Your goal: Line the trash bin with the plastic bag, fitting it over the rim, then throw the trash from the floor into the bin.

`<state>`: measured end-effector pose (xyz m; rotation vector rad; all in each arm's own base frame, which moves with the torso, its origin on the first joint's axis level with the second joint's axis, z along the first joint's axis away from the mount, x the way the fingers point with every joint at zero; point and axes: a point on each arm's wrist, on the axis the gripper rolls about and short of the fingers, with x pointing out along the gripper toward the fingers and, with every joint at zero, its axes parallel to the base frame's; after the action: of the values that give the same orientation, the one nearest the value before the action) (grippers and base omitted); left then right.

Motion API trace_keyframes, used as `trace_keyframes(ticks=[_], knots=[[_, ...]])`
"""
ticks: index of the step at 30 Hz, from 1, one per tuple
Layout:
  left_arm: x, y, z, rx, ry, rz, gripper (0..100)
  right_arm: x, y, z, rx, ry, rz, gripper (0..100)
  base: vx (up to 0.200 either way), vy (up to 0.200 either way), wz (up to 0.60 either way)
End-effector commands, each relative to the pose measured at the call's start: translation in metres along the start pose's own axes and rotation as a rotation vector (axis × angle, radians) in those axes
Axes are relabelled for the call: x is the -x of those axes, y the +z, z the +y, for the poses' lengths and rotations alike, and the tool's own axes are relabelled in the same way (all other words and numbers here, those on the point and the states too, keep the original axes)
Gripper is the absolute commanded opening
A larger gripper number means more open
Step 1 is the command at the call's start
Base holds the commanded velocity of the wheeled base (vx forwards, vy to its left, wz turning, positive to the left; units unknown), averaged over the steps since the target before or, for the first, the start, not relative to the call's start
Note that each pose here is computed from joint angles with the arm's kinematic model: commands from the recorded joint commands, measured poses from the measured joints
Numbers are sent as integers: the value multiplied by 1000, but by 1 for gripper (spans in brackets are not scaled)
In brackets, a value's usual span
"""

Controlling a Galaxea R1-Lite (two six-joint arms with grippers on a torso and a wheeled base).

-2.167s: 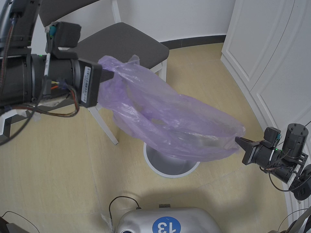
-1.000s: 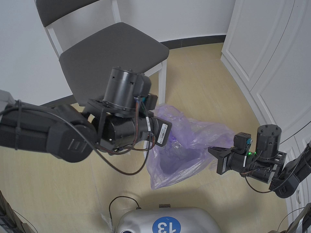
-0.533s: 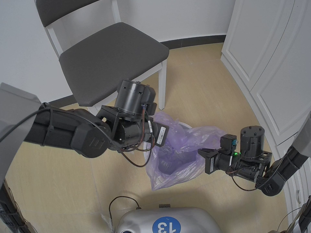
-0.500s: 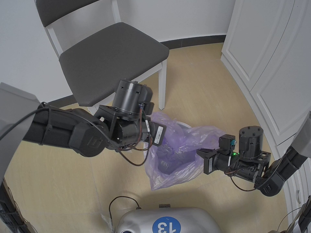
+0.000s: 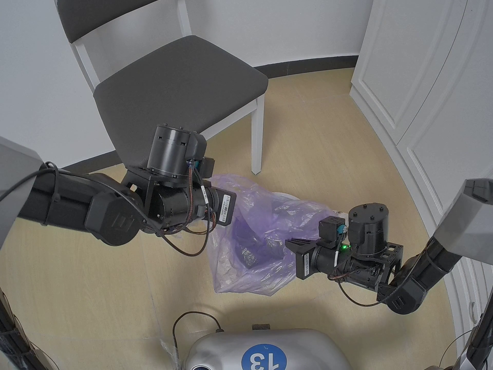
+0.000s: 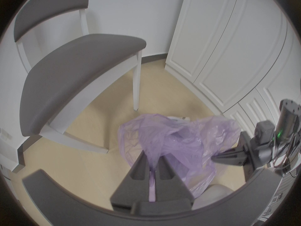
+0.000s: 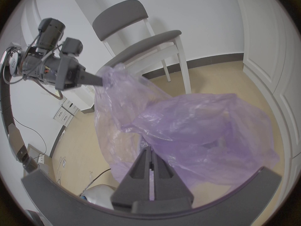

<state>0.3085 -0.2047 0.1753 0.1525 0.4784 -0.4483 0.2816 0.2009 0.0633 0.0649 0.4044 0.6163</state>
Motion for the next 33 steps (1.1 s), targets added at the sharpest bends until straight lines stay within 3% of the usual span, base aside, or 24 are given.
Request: trace_keyframes(ticks=[1, 2, 5, 14, 21, 27, 33], knots=[[-10, -2, -8, -4, -12, -3, 0, -15, -11, -15, -31, -25, 29, 0, 0, 0, 0], [-11, 1, -10, -6, -18, -12, 0, -24, -12, -24, -85, -2, 11, 0, 0, 0, 0], [-11, 3, -14, -8, -26, -17, 0, -35, -15, -27, -133, 35, -5, 0, 0, 0, 0], [-3, 6, -24, -16, -46, -33, 0, -80, -26, -47, -150, 14, -29, 0, 0, 0, 0], [0, 6, -34, -11, -69, -35, 0, -91, -18, -48, -185, 56, -35, 0, 0, 0, 0], [-4, 3, -37, -9, -71, -25, 0, -72, -10, -51, -187, 36, -34, 0, 0, 0, 0], [-27, -2, -35, 11, -58, -4, 0, -15, 9, -58, -102, -18, -4, 0, 0, 0, 0]])
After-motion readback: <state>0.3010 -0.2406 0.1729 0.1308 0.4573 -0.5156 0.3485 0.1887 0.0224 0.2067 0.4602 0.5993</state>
